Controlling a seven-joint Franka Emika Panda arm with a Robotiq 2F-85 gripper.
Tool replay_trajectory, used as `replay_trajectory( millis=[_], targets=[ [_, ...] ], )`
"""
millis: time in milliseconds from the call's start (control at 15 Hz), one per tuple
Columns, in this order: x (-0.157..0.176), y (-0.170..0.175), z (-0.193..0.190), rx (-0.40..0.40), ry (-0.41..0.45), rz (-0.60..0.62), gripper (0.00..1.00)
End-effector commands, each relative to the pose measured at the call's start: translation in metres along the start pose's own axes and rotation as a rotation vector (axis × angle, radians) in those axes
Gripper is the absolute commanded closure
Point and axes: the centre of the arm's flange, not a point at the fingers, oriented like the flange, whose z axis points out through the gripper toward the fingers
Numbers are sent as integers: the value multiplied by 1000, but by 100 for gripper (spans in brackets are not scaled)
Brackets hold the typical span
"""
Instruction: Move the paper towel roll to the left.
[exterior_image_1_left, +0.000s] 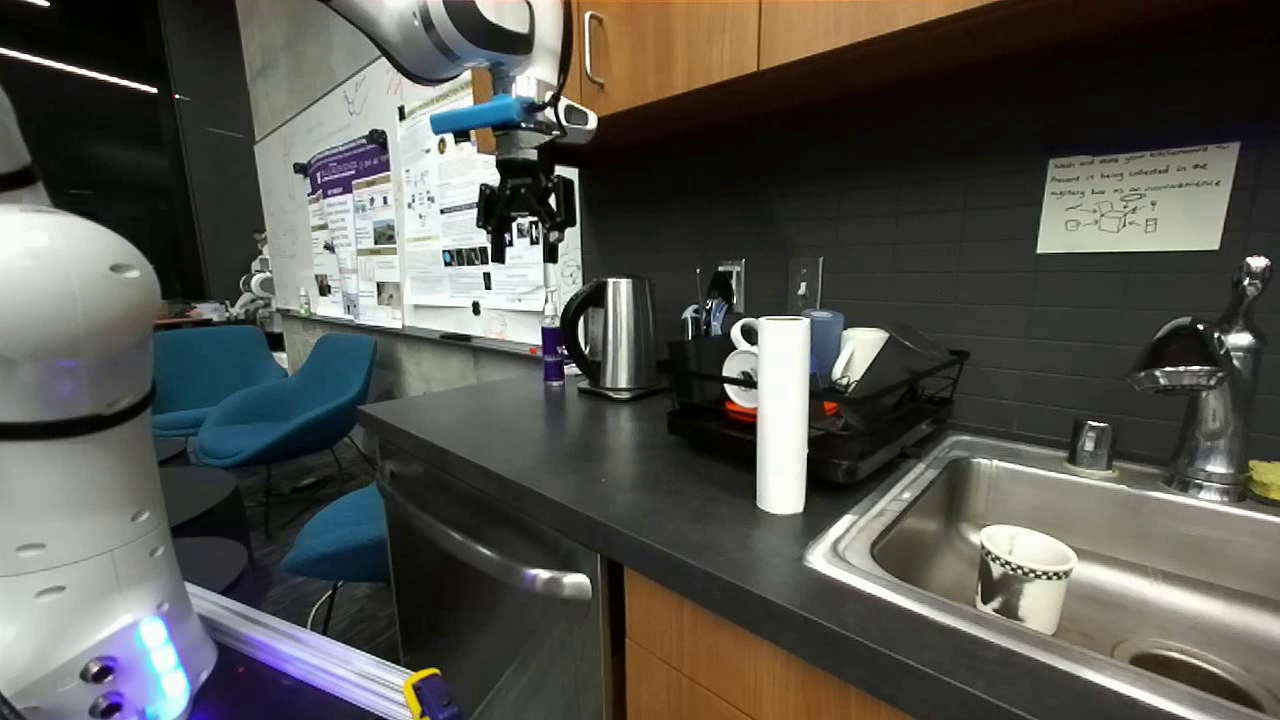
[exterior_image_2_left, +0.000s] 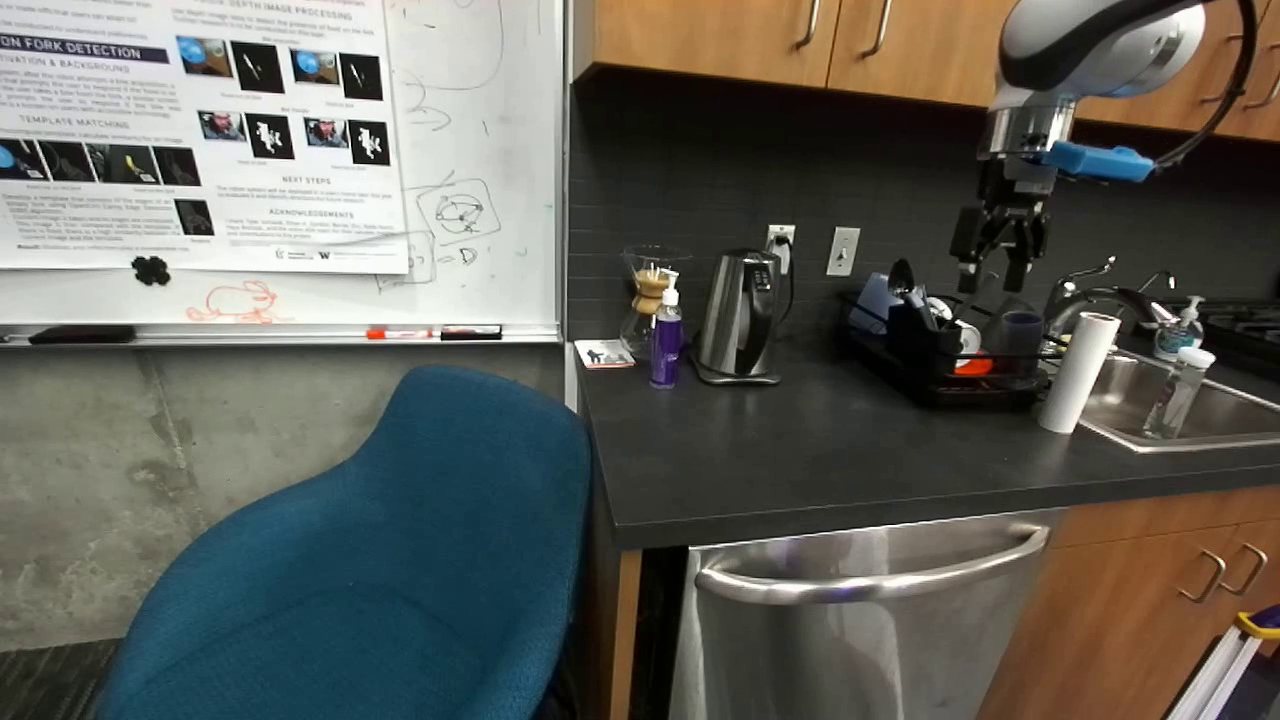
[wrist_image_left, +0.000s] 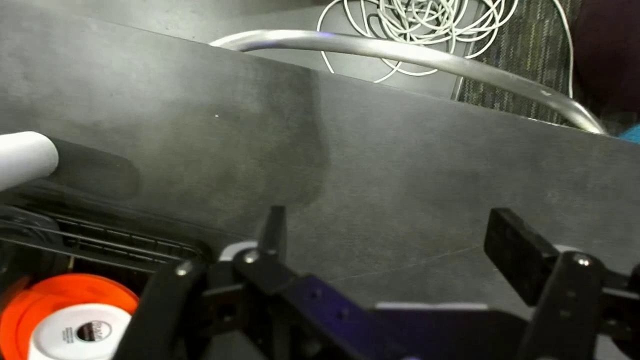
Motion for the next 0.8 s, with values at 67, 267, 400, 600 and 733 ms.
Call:
replay_trajectory(
  millis=[67,267,400,600,733],
  targets=[
    [-28,55,2,10,22,48,0],
    [-44,92,-2,26,38,103,0],
    [-53,113,-5,37,49,137,0],
    [-66,145,-9,47,57,170,0],
    [-71,170,-12,53,60,185,0]
  ],
)
